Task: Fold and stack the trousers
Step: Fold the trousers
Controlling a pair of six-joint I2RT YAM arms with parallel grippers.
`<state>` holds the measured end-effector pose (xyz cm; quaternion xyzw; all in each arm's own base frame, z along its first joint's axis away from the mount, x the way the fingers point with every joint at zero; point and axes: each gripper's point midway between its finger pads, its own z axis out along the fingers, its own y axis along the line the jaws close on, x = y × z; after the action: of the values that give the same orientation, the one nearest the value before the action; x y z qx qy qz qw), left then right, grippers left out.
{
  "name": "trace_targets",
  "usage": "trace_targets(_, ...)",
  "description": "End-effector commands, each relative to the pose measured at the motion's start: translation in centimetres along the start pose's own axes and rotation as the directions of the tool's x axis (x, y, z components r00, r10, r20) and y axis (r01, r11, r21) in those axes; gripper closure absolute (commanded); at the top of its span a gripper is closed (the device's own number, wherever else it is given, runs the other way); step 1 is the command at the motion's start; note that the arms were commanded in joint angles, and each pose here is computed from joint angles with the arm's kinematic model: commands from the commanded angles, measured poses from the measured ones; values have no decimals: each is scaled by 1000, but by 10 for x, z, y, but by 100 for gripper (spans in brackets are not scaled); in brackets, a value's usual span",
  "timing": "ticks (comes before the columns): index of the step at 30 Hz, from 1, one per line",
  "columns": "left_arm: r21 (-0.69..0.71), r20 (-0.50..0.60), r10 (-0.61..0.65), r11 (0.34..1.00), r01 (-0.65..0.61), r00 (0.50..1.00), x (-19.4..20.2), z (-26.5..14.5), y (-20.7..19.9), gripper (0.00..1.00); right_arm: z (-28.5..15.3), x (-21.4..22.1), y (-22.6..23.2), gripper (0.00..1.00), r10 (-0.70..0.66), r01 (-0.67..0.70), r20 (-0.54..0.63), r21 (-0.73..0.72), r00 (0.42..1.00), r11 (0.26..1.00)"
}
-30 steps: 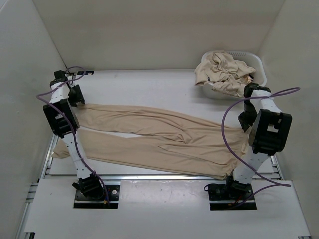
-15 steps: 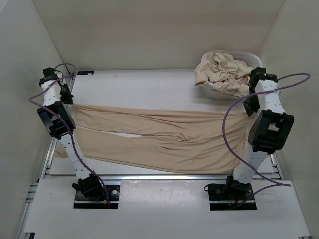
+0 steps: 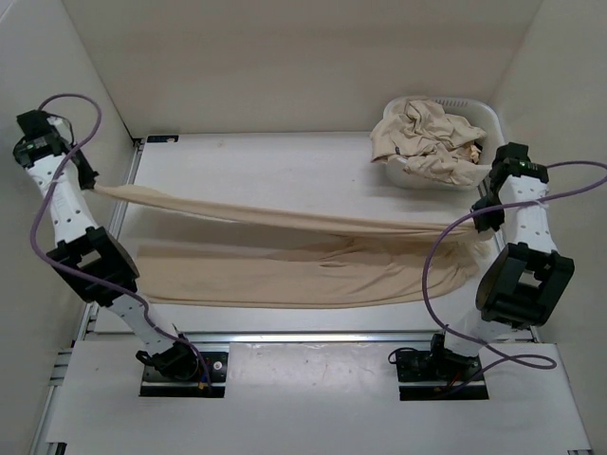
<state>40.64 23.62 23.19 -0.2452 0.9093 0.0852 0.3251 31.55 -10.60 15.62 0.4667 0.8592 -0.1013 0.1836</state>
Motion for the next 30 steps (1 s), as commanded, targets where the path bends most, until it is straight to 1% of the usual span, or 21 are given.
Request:
trace_targets(1, -97, -148, -88, 993, 74, 985, 57, -30, 47, 86, 3, 8, -14, 100, 28, -29, -11, -43, 1000, 999)
trace_targets(2, -108, -169, -105, 990, 88, 980, 68, -35, 53, 86, 4, 9, -18, 100, 31, -31, -10, -52, 999, 998)
trace_targets(3, -160, -153, -134, 981, 110, 979, 76, -51, 70, 86, 4, 10, -26, 100, 52, -53, -17, -49, 998, 997)
trace_targets(4, -185, -222, -154, 976, 113, 963, 106, -47, 76, 86, 3, 14, -34, 100, 55, -56, -9, -49, 998, 997)
trace_targets(6, -235, -237, -195, 962, 139, 952, 130, -56, 92, 86, 0, 20, -42, 100, 64, -65, -16, -65, 998, 996)
trace_targets(7, -242, -287, -211, 960, 143, 934, 153, -51, 93, 86, 4, 28, -47, 100, 45, -47, -32, -53, 998, 997)
trace_targets(8, -241, -315, -214, 960, 140, 925, 163, -47, 91, 86, 6, 33, -47, 100, 42, -45, -48, -54, 998, 998)
trace_targets(10, -248, -325, -226, 957, 148, 918, 175, -41, 94, 86, 7, 37, -44, 100, 33, -37, -55, -83, 998, 996)
trace_targets(12, -247, -339, -227, 958, 147, 913, 177, -33, 95, 86, 6, 40, -45, 100, 23, -28, -60, -91, 998, 995)
trace_targets(15, -201, -330, -215, 967, 154, 919, 159, -27, 88, 86, 9, 31, -39, 100, 5, -10, -50, -98, 999, 995)
trace_targets(16, -176, -310, -192, 974, 143, 931, 144, -31, 79, 86, 8, 26, -35, 100, 7, -11, -43, -102, 999, 995)
trace_targets(19, -128, -296, -147, 985, 113, 944, 123, -33, 61, 86, -8, 0, -23, 100, 20, -19, 3, -133, 1000, 991)
trace_targets(20, -114, -270, -137, 987, 110, 953, 108, -41, 57, 86, -10, -5, -20, 100, 32, -32, 2, -134, 999, 990)
trace_targets(21, -114, -262, -136, 987, 110, 955, 102, -44, 58, 86, -17, -18, -20, 100, 48, -44, 29, -134, 998, 990)
trace_targets(23, -106, -237, -123, 989, 101, 964, 87, -47, 54, 86, -27, -27, -22, 100, 63, -57, 46, -116, 997, 992)
trace_targets(25, -106, -238, -124, 989, 101, 963, 87, -49, 54, 86, -31, -25, -30, 100, 71, -67, 36, -104, 997, 992)
trace_targets(26, -115, -255, -125, 989, 98, 959, 95, -50, 55, 86, -31, -21, -32, 100, 70, -66, 34, -102, 997, 993)
trace_targets(27, -115, -259, -125, 989, 98, 958, 100, -49, 54, 86, -23, -5, -40, 100, 50, -50, 0, -77, 999, 996)
trace_targets(28, -120, -240, -132, 987, 105, 962, 104, -56, 57, 86, -26, 1, -50, 100, 60, -59, 10, -69, 998, 996)
trace_targets(29, -138, -290, -135, 986, 99, 948, 127, -50, 58, 86, -22, 7, -56, 100, 59, -58, 13, -51, 998, 997)
trace_targets(30, -152, -294, -144, 983, 103, 945, 135, -50, 62, 86, -10, 23, -70, 100, 59, -59, -24, -16, 998, 998)
